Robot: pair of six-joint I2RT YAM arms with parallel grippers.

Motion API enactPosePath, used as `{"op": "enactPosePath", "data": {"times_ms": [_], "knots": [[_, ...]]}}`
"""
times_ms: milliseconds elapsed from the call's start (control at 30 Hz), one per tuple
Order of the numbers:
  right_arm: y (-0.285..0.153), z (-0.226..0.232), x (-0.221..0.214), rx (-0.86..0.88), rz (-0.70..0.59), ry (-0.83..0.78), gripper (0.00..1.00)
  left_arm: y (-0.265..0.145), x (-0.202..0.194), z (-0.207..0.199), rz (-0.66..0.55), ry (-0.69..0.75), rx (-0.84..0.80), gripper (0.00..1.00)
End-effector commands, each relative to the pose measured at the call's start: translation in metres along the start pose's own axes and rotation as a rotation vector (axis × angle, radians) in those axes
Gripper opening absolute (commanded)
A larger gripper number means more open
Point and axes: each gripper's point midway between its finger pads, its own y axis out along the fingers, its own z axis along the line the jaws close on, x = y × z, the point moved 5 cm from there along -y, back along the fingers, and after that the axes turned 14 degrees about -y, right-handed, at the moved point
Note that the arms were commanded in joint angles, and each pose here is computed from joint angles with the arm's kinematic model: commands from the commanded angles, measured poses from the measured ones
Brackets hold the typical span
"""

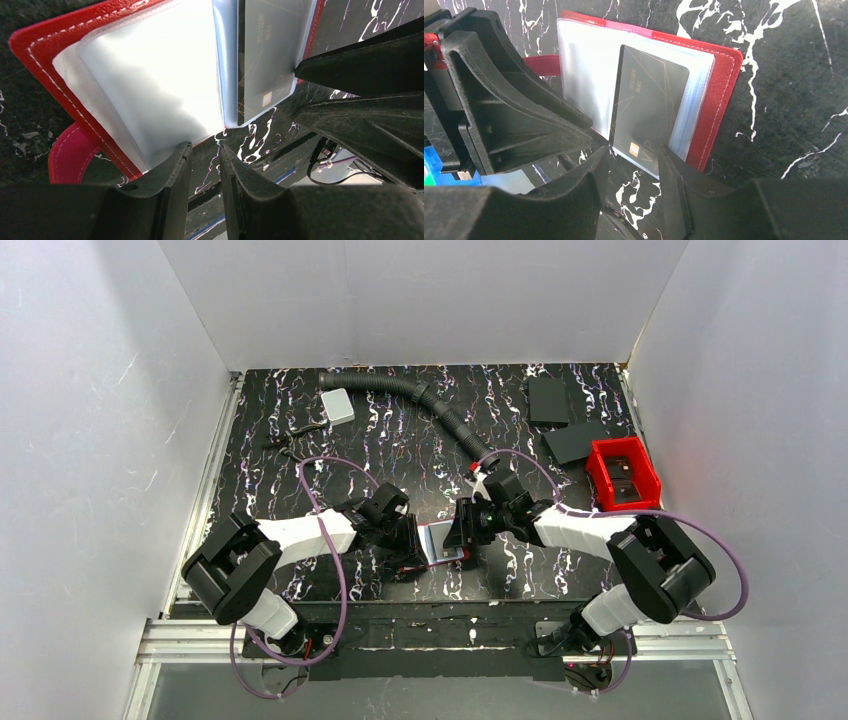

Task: Put the credit cards into the card holder
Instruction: Insert the credit card into the card holder.

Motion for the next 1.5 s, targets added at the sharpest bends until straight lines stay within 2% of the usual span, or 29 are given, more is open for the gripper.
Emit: {"op": "enactPosePath", "data": {"times_ms": [0, 233, 433, 667, 967, 1233, 1467], "knots": [[0.004, 0.002, 0.002, 0.030, -0.014, -0.005, 0.48, -0.002, -0.001, 0.003, 0.004, 0.009, 0.015, 0.26], [-0.010, -0.011, -0.002, -0.121, 0.018, -0.044, 0.52, -0.002, -0.002, 0.003, 0.006, 0.010, 0.017, 0.26], [-0.003, -0.003, -0.003, -0.033, -0.004, -0.024, 0.51, -0.001, -0.001, 0.003, 0.007, 0.010, 0.015, 0.26], [-0.001, 0.000, 0.001, -0.012, -0.009, -0.026, 0.47, -0.002, -0.002, 0.004, 0.005, 0.008, 0.015, 0.26], [0.003, 0.001, -0.002, 0.004, -0.003, -0.018, 0.48, -0.002, -0.002, 0.004, 0.003, 0.007, 0.012, 0.25], [0.001, 0.021, 0.008, 0.081, -0.042, -0.029, 0.48, -0.001, -0.002, 0.005, 0.003, 0.004, 0.015, 0.25], [0.001, 0.025, 0.008, 0.084, -0.029, -0.035, 0.39, -0.001, -0.002, 0.006, 0.003, 0.005, 0.015, 0.25]]}}
